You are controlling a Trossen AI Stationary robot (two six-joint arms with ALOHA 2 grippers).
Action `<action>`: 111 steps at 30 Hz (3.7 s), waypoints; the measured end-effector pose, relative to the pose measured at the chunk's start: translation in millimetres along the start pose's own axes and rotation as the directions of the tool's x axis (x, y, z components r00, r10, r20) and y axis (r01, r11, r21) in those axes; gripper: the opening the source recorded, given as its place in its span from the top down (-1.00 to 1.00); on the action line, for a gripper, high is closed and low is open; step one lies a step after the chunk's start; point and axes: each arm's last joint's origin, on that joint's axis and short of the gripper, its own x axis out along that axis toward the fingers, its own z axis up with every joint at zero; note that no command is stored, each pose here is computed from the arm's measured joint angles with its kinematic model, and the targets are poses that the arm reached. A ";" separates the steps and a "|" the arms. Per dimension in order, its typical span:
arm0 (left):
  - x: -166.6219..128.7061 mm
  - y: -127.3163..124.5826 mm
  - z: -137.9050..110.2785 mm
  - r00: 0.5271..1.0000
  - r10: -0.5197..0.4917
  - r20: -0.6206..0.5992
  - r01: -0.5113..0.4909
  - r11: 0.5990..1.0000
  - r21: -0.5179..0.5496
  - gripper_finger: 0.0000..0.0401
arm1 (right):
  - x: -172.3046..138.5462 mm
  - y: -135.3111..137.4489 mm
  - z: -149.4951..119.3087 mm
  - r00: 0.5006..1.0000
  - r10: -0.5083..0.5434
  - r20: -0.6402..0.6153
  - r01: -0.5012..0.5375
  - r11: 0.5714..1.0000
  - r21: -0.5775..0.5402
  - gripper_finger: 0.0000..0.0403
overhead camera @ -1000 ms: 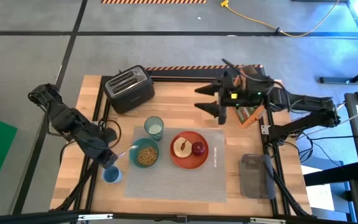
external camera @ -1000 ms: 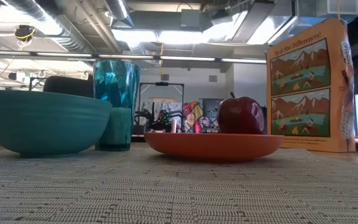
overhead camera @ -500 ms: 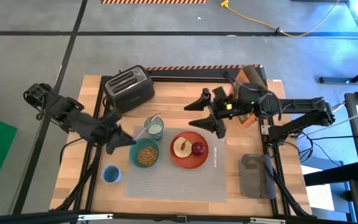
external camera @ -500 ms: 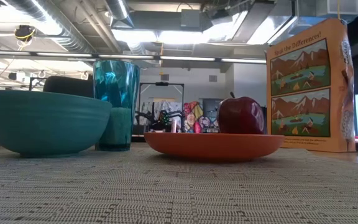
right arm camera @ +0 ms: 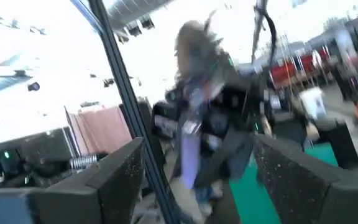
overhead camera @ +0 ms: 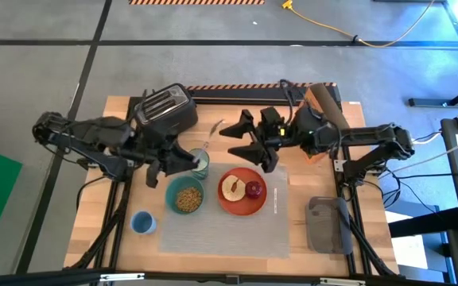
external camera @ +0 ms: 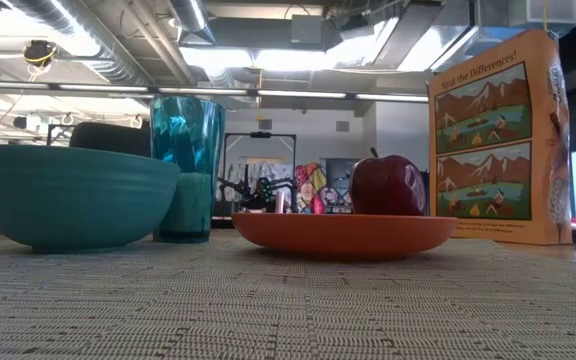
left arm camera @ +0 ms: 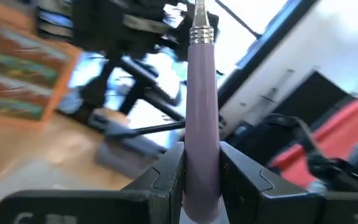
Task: Arrange a breakfast setting
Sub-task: Put the spoon into the right side of the tablemat
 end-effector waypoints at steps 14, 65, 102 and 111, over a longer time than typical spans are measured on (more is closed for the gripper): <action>44.6 20.5 4.7 0.971 -0.211 -0.108 0.206 0.977 -0.060 0.59 | 0.8 -0.4 15.8 0.993 0.117 0.024 -0.115 0.991 -0.071 0.05; 89.4 84.2 5.0 0.988 0.147 -0.056 -0.139 0.983 0.117 0.27 | -40.4 -20.1 8.2 0.863 -0.367 -0.347 0.413 0.908 0.067 1.00; 33.7 63.9 -25.8 0.864 0.422 -0.274 -0.456 0.887 -0.072 0.86 | -55.0 -30.8 -7.4 0.652 -0.626 -0.429 0.684 0.729 -0.025 -0.17; -45.1 32.9 -58.4 0.716 0.601 -0.354 -0.681 0.714 -0.166 0.86 | -57.2 -31.4 -9.7 0.629 -0.632 -0.452 0.695 0.718 -0.037 -0.17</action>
